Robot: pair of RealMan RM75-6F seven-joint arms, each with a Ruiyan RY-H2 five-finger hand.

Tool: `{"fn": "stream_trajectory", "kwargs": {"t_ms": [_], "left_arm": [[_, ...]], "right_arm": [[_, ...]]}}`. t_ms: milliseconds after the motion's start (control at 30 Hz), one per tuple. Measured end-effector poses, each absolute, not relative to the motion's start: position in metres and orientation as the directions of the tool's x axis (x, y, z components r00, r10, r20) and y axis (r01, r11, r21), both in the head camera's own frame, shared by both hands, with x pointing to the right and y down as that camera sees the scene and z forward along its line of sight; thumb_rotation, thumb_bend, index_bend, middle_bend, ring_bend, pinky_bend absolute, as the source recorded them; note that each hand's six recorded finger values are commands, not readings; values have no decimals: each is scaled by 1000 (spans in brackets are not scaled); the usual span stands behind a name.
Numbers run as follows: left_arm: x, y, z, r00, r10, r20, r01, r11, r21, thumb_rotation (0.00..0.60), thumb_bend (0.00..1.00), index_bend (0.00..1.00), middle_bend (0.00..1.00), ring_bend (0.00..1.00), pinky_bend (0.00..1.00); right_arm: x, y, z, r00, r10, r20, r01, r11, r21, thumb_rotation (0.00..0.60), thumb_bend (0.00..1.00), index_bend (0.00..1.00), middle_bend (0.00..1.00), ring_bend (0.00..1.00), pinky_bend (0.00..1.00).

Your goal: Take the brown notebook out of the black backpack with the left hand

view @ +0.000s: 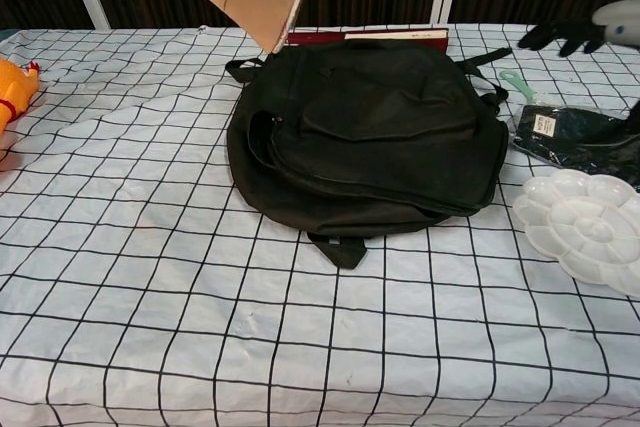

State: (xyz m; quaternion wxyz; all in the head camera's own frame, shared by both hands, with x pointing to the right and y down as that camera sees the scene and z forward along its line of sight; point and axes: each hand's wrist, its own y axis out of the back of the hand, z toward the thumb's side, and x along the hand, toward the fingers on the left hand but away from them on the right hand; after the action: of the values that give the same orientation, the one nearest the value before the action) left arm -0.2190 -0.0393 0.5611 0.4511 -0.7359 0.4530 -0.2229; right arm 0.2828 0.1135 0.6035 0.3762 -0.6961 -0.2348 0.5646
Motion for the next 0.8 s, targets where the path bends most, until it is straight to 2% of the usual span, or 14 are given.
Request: {"fn": "stream_trajectory", "kwargs": {"t_ms": [167, 433, 600, 800], "left_arm": [[-195, -48, 580, 484, -872, -73, -498, -206, -843, 600, 490, 591, 680, 391, 359], [-160, -55, 610, 482, -872, -89, -507, -194, -840, 600, 489, 588, 668, 389, 361], [-138, -40, 630, 504, -857, -110, -542, -215, -812, 600, 485, 584, 660, 378, 366], [-130, -19, 641, 526, -842, -122, -636, -294, -714, 600, 481, 574, 650, 366, 367]], "right_arm": [[320, 109, 593, 168, 784, -598, -85, -593, -801, 600, 157, 59, 54, 114, 130], [336, 108, 577, 137, 803, -580, -93, -572, -815, 600, 157, 59, 54, 114, 129], [338, 110, 574, 127, 806, -578, -93, -571, -816, 600, 158, 59, 55, 114, 129], [336, 110, 574, 127, 804, -580, -90, -573, -814, 600, 157, 58, 56, 114, 129]]}}
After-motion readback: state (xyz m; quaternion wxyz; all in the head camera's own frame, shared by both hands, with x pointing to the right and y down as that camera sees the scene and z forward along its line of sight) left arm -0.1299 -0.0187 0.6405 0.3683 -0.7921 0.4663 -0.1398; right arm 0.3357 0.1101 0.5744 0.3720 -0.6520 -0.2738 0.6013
